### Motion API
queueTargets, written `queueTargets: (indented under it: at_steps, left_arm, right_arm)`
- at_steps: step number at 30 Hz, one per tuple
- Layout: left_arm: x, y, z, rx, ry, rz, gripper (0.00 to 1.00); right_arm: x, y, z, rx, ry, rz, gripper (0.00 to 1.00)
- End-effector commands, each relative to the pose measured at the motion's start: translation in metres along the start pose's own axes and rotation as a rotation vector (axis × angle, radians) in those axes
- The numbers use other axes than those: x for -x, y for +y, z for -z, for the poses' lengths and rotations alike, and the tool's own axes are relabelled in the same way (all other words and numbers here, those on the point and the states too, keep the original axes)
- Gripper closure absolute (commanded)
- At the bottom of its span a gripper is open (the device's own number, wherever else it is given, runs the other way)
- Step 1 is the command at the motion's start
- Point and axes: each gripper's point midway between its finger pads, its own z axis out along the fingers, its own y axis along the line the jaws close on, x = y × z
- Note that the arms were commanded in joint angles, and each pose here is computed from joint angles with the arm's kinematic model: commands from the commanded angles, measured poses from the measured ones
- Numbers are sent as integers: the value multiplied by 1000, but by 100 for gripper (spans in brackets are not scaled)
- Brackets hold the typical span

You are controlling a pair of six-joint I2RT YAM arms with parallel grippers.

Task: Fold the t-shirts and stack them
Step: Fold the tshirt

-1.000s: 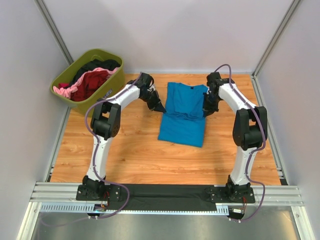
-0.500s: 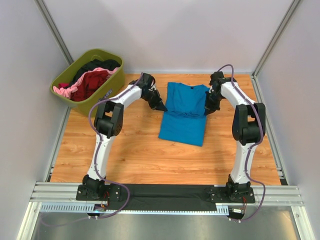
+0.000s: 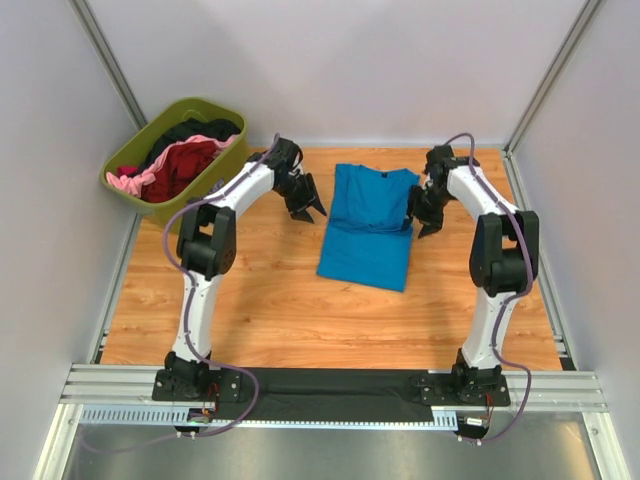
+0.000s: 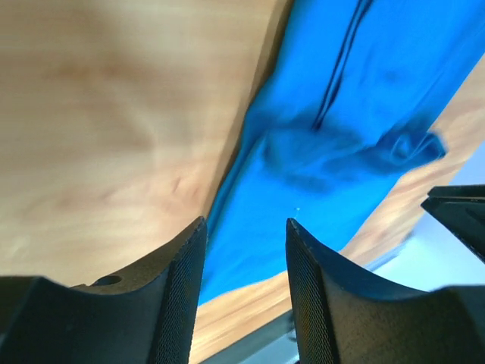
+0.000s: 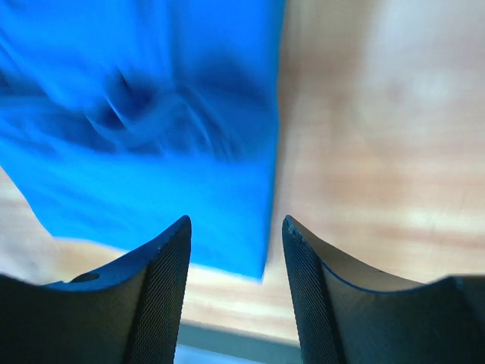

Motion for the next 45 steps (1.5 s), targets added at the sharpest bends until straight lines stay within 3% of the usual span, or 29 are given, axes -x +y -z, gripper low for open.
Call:
queueTargets:
  at_steps: [1,6,12,25,28,30,32,34,35,45]
  left_arm:
    - [-28,10,47,48,-15,-124,47]
    - [-70,28,48,28,36,-198,48]
    - [-113,50,23,6,150,-227,49]
    - [-138,60,-11,-6,219,-271,51]
    - [-142,64,-18,0,242,-262,57]
    - [-144,65,-21,9,251,-262,71]
    - [-146,69,-20,29,257,-254,85]
    - [-149,73,-18,48,268,-241,93]
    - [-150,73,-16,49,267,-233,97]
    - [-205,99,7,102,345,-132,100]
  right_arm:
    - [-39,8,29,74,24,-27,46]
    - [-88,-2,11,97,108,-5,46]
    - [-112,5,-10,161,151,-13,49]
    - [-141,-15,-37,114,200,-21,65]
    - [-142,-16,-38,112,200,-22,71]
    - [-142,-16,-39,110,201,-24,77]
    - [-143,-16,-39,111,203,-25,90]
    - [-146,-18,-39,104,218,-37,100]
    - [-147,-18,-38,102,222,-37,100]
    - [-191,-27,-25,31,293,-102,100]
